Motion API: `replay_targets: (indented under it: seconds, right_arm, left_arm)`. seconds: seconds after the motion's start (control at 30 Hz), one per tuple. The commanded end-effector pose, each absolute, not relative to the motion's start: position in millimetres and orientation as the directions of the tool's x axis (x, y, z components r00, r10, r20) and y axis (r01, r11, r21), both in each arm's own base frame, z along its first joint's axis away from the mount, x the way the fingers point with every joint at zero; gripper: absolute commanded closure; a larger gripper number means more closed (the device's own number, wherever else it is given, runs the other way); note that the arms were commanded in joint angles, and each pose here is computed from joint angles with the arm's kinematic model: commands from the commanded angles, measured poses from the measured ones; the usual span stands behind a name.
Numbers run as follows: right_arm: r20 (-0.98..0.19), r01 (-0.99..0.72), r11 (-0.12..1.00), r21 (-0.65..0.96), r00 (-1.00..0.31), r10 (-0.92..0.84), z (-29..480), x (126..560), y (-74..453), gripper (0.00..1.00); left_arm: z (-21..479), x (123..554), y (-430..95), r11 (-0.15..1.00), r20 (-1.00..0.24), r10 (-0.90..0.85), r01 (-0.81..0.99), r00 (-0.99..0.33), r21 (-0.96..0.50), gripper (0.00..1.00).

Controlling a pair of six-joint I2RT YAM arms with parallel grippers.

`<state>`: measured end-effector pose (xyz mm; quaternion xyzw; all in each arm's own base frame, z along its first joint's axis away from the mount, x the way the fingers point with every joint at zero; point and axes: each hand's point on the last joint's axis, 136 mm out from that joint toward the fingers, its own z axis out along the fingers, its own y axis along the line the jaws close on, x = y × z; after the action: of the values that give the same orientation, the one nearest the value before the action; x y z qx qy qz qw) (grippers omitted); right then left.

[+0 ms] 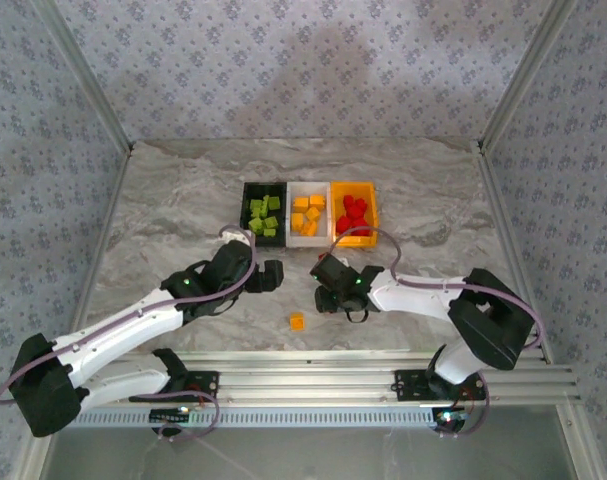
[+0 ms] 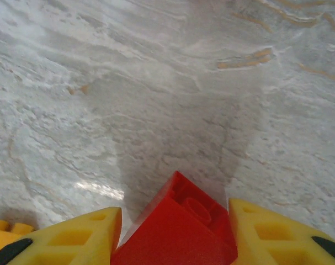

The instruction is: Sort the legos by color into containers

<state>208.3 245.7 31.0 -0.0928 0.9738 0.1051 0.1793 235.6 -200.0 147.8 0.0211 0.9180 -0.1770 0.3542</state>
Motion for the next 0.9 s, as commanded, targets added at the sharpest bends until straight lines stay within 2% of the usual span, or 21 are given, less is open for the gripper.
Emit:
replay_targets:
  seconds: [0.0,0.2,0.43,0.73,0.87]
  right_arm:
    - [-0.378,-0.199,0.970,0.138,-0.916,-0.134,39.8,205.7,228.8,0.70]
    - [-0.478,-0.220,0.959,0.180,-0.871,-0.110,97.9,228.3,222.7,0.71]
    - [-0.592,-0.173,0.958,0.227,-0.806,-0.005,163.3,308.3,205.9,0.70]
    - [-0.603,-0.032,0.984,0.174,-0.794,0.081,154.3,414.7,189.4,0.69]
    - [-0.573,0.019,0.984,0.176,-0.811,0.118,133.6,444.6,183.4,0.62]
  left_arm:
    - [146.7,232.8,-192.4,0.944,-0.660,-0.089,0.148,-0.746,-0.295,0.01]
    - [143.1,228.1,-187.6,0.944,-0.656,-0.096,0.142,-0.749,-0.299,0.00]
    - [137.6,222.8,-184.9,0.942,-0.641,-0.095,0.138,-0.762,-0.304,0.01]
    - [131.5,217.8,-183.9,0.943,-0.621,-0.081,0.141,-0.780,-0.300,0.00]
    - [127.3,213.5,-187.6,0.937,-0.604,-0.062,0.162,-0.794,-0.309,0.00]
